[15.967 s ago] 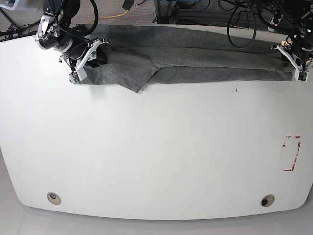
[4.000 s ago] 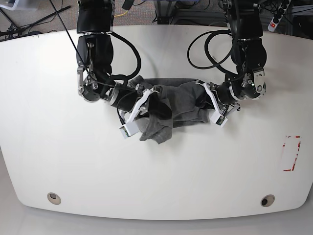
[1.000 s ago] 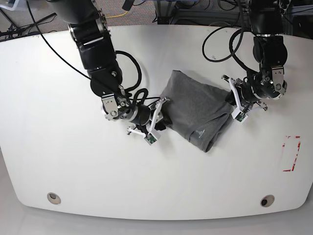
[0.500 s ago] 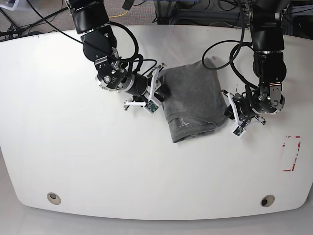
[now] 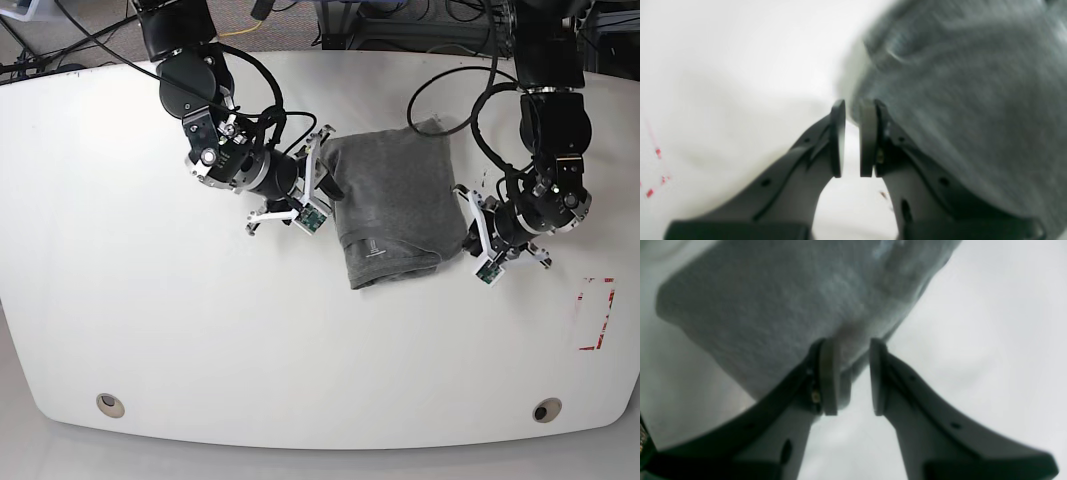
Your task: Fold the T-shirt properly
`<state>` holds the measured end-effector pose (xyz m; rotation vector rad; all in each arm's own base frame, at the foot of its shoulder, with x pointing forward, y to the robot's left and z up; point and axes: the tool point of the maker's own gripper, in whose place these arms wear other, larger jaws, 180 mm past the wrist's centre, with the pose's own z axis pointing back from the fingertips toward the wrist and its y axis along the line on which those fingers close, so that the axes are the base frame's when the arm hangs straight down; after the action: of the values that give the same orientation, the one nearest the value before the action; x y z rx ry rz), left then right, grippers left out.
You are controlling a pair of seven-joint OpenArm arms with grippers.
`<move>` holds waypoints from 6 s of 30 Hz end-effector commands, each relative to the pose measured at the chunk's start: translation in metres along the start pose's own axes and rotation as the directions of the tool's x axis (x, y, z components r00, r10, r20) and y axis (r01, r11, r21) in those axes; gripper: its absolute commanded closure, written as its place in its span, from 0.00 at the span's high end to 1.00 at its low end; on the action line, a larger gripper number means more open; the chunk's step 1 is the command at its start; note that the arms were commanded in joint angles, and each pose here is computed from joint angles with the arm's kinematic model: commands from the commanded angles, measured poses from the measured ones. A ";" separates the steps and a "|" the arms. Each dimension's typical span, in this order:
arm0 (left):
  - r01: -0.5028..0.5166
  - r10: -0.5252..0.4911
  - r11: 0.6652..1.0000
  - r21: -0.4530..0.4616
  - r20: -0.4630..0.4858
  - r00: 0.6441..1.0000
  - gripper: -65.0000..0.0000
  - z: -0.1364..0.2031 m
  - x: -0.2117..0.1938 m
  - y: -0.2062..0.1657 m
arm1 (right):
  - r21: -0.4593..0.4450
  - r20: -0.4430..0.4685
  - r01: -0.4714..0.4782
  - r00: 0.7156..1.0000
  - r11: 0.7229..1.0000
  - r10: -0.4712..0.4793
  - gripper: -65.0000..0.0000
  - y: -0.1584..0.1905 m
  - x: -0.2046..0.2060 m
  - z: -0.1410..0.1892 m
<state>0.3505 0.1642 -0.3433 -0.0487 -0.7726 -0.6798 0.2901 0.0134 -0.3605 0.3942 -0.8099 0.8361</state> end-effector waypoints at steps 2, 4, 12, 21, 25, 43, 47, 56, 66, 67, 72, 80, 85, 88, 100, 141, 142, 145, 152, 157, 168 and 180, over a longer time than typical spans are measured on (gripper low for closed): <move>0.024 -0.024 1.000 0.003 0.076 0.997 0.09 0.010 0.022 -0.011 | 0.010 -0.007 0.035 0.999 0.999 -0.035 0.21 -0.004 -0.007 -0.008; 0.019 -0.018 1.000 -0.011 0.094 0.995 0.10 0.011 0.025 -0.024 | 0.019 -0.020 0.058 0.998 0.998 -0.057 0.21 -0.004 -0.016 -0.014; -0.053 0.058 0.993 -0.107 0.049 0.997 0.10 0.005 -0.004 -0.076 | 0.043 -0.009 0.119 0.993 0.992 -0.119 0.21 0.004 -0.038 -0.022; -0.061 0.058 0.990 -0.130 -0.026 0.998 0.10 0.003 -0.035 -0.081 | 0.021 0.015 0.086 0.996 0.996 -0.086 0.21 -0.003 -0.032 -0.008; -0.028 0.031 0.996 -0.088 0.034 0.999 0.10 0.016 -0.015 -0.072 | -0.034 0.022 0.079 0.997 0.996 -0.079 0.21 -0.019 -0.024 0.008; -0.349 0.358 0.934 -0.079 0.192 0.914 0.60 -0.006 0.092 -0.124 | -0.131 0.027 0.057 0.998 0.990 -0.054 0.21 -0.047 -0.018 0.038; -0.447 0.444 0.894 -0.005 0.141 0.885 0.61 -0.020 0.080 -0.124 | -0.158 0.032 0.083 0.996 0.984 -0.079 0.21 -0.055 -0.022 0.043; -0.444 0.440 0.895 0.036 0.088 0.894 0.61 -0.044 0.039 -0.139 | -0.211 0.045 0.115 0.993 0.971 -0.108 0.21 -0.075 -0.025 0.052; -0.403 0.411 0.903 0.151 -0.025 0.912 0.61 -0.057 -0.032 -0.099 | -0.250 0.053 0.136 0.991 0.959 -0.127 0.21 -0.089 -0.029 0.061; -0.392 0.401 0.906 0.160 -0.027 0.915 0.61 -0.054 -0.037 -0.090 | -0.251 0.052 0.135 0.991 0.959 -0.126 0.21 -0.089 -0.029 0.062; -0.290 0.301 0.945 0.150 -0.056 0.952 0.61 -0.038 -0.061 -0.049 | -0.254 0.049 0.129 0.991 0.959 -0.121 0.21 -0.090 -0.029 0.063; -0.125 0.159 0.978 0.165 -0.208 0.965 0.61 0.008 -0.130 0.034 | -0.255 0.051 0.128 0.992 0.959 -0.118 0.21 -0.090 -0.028 0.063; -0.095 0.163 0.969 0.228 -0.300 0.940 0.61 0.041 -0.169 0.094 | -0.255 0.051 0.128 0.992 0.959 -0.118 0.21 -0.090 -0.028 0.063; -0.122 0.209 0.960 0.252 -0.354 0.912 0.61 0.067 -0.202 0.122 | -0.255 0.051 0.128 0.992 0.959 -0.118 0.21 -0.090 -0.028 0.063; -0.200 0.371 0.865 0.461 -0.316 0.874 0.60 0.154 -0.241 0.207 | -0.255 0.065 0.124 0.992 0.959 -0.111 0.21 -0.089 -0.023 0.064; -0.418 0.209 0.853 0.314 0.527 0.824 0.61 0.059 -0.030 -0.009 | -0.501 0.390 0.318 0.913 0.805 -0.118 0.21 -0.143 -0.091 0.123; -0.417 0.209 0.855 0.309 0.530 0.822 0.61 0.061 -0.031 -0.016 | -0.503 0.383 0.323 0.915 0.802 -0.128 0.21 -0.140 -0.097 0.125; -0.413 0.231 0.867 0.280 0.508 0.830 0.61 0.071 -0.048 -0.048 | -0.479 0.366 0.358 0.911 0.802 -0.188 0.21 -0.120 -0.120 0.127; -0.448 0.319 0.862 0.237 0.433 0.843 0.60 0.099 -0.078 -0.101 | -0.422 0.370 0.434 0.884 0.796 -0.286 0.21 -0.073 -0.145 0.147; -0.456 0.375 0.863 0.216 0.329 0.867 0.60 0.122 -0.109 -0.136 | -0.404 0.329 0.432 0.891 0.807 -0.312 0.21 -0.034 -0.156 0.163; -0.484 0.477 0.854 0.192 0.082 0.875 0.60 0.165 -0.178 -0.198 | -0.382 0.228 0.582 0.812 0.718 -0.537 0.21 0.046 -0.214 0.201; -0.528 0.564 0.824 0.205 -0.212 0.798 0.60 0.183 -0.281 -0.260 | -0.351 0.002 0.704 0.660 0.618 -0.751 0.21 0.177 -0.294 0.211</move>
<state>-0.0554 0.1612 -0.4398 -0.0614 -0.5203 -0.0753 -0.0446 -0.1497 -0.4390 0.3204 -0.5909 -0.0321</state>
